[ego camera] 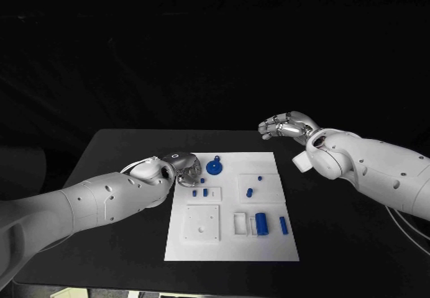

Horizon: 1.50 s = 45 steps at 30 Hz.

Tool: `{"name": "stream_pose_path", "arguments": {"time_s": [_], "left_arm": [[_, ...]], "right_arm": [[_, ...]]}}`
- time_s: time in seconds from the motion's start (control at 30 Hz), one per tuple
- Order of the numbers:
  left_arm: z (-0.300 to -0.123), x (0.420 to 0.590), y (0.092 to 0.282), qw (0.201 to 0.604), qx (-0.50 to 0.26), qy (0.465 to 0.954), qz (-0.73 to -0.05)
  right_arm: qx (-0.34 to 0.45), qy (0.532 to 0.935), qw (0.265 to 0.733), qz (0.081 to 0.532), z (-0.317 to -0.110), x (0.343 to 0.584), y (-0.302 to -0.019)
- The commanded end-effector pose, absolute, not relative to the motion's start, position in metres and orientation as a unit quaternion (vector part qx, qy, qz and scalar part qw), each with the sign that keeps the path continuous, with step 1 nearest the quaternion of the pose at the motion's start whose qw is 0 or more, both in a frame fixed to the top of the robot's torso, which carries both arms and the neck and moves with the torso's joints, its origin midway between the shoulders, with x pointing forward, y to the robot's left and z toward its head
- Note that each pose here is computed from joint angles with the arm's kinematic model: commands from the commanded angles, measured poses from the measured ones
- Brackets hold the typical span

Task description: Assemble the parts on the task board

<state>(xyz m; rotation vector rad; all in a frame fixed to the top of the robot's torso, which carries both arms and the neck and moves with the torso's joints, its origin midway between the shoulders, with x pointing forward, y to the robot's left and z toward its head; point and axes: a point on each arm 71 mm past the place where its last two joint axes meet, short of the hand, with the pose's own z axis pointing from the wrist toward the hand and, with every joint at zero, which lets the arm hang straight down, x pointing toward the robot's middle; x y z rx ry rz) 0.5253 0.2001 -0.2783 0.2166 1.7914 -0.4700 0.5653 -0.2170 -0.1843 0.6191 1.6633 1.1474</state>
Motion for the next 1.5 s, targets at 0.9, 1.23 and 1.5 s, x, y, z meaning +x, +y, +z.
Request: {"name": "stream_pose_path", "arguments": {"time_s": [0.9, 1.23, 1.5], "left_arm": [[-0.2, 0.535, 0.246, 0.493, -0.336, 0.619, -0.511], [-0.19, 0.528, 0.239, 0.463, -0.359, 0.596, -0.55], [-0.19, 0.527, 0.235, 0.452, -0.366, 0.593, -0.557]], "right_arm": [[-0.132, 0.745, 0.616, 0.217, -0.231, 0.541, -0.199], [-0.155, 0.746, 0.617, 0.197, -0.249, 0.533, -0.191], [-0.16, 0.748, 0.615, 0.192, -0.258, 0.529, -0.186]]}}
